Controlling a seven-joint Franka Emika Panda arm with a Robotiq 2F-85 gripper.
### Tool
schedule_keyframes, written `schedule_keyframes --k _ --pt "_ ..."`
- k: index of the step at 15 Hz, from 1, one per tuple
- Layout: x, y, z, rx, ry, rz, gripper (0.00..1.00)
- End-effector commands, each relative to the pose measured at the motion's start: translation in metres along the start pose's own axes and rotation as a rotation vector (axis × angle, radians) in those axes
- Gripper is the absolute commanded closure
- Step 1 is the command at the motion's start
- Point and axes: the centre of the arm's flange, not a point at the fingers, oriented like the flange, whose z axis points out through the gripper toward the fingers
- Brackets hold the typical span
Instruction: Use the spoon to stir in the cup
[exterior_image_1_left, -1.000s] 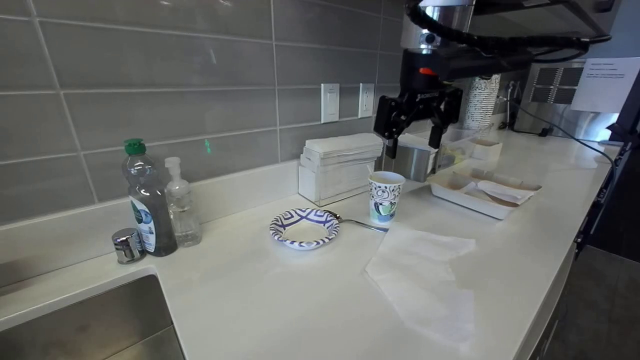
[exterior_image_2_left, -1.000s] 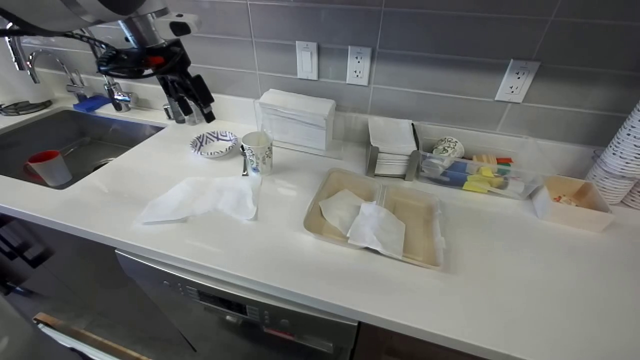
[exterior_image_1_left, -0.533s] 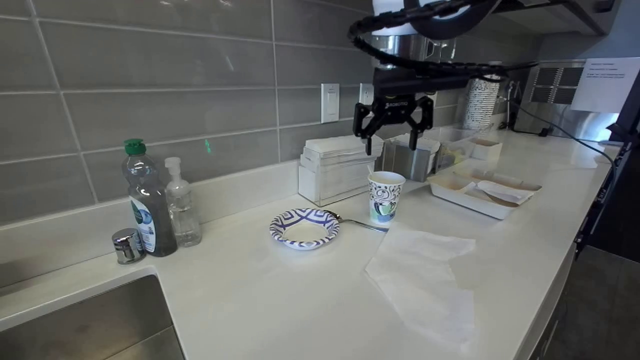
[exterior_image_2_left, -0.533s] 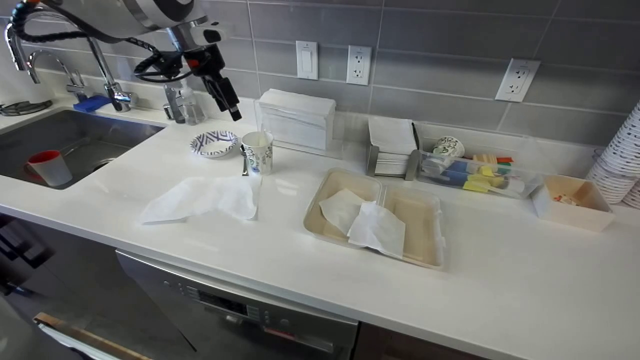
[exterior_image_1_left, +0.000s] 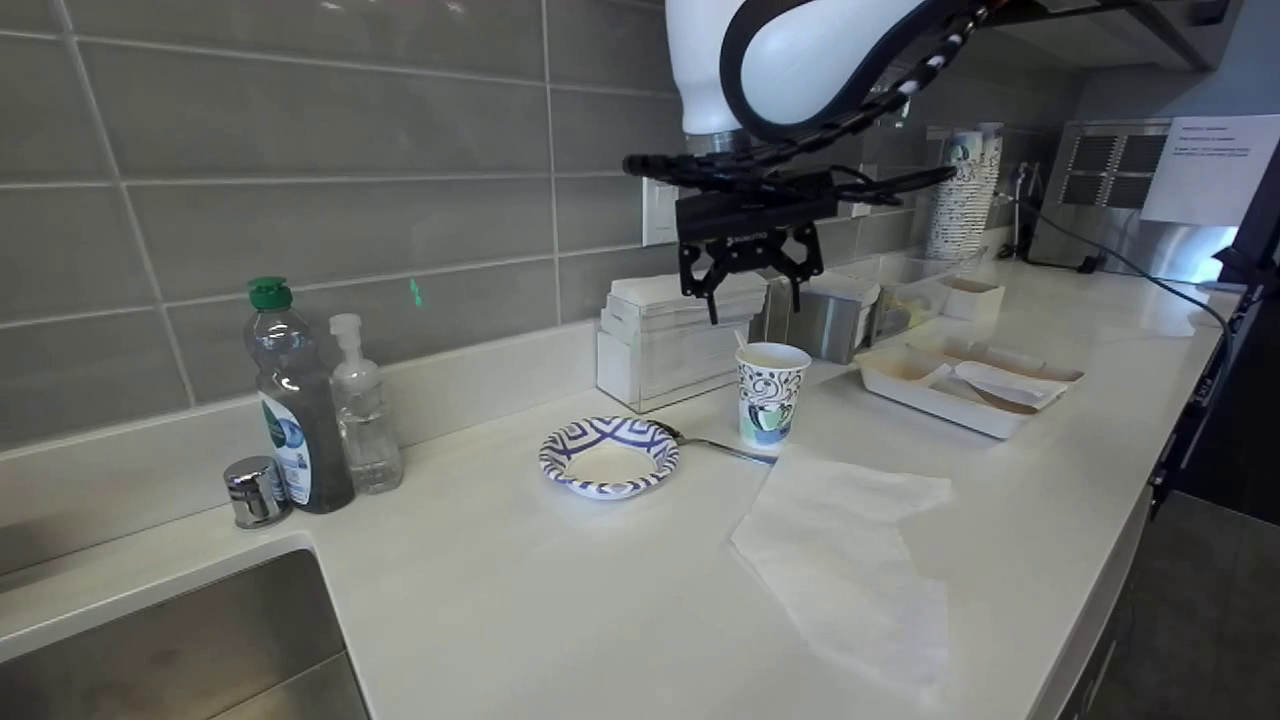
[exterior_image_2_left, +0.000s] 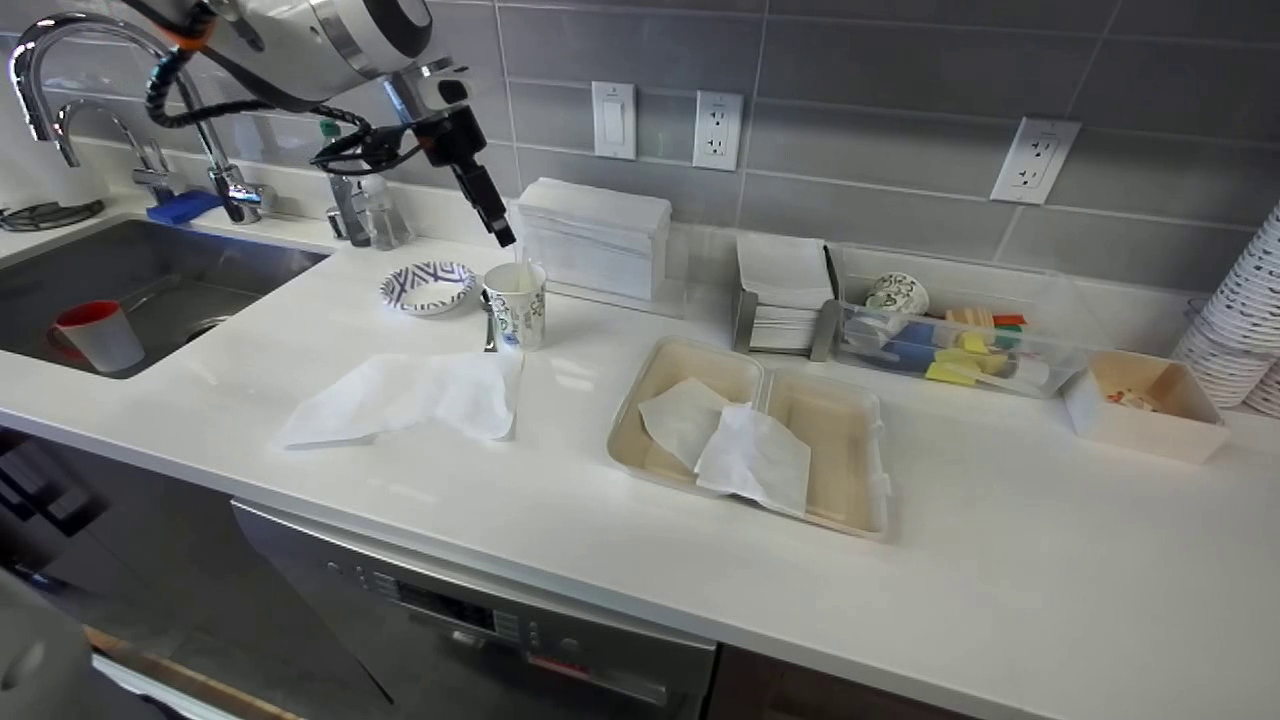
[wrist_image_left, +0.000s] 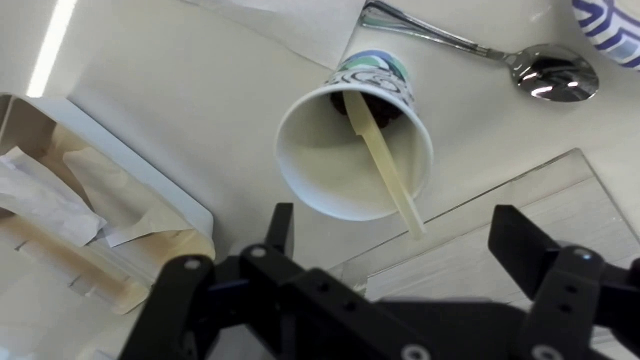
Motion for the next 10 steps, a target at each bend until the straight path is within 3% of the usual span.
schedule_keyframes --k 1,3,4,10 --pt "0.011 -0.037 0.012 -0.069 0.034 0.031 0.00" --pt "0.014 -0.045 0.016 -0.068 0.075 0.026 0.00" --pt "0.007 -0.026 0.012 -0.040 0.041 0.011 0.00" --pt "0.015 -0.039 0.022 -0.063 0.041 0.029 0.00"
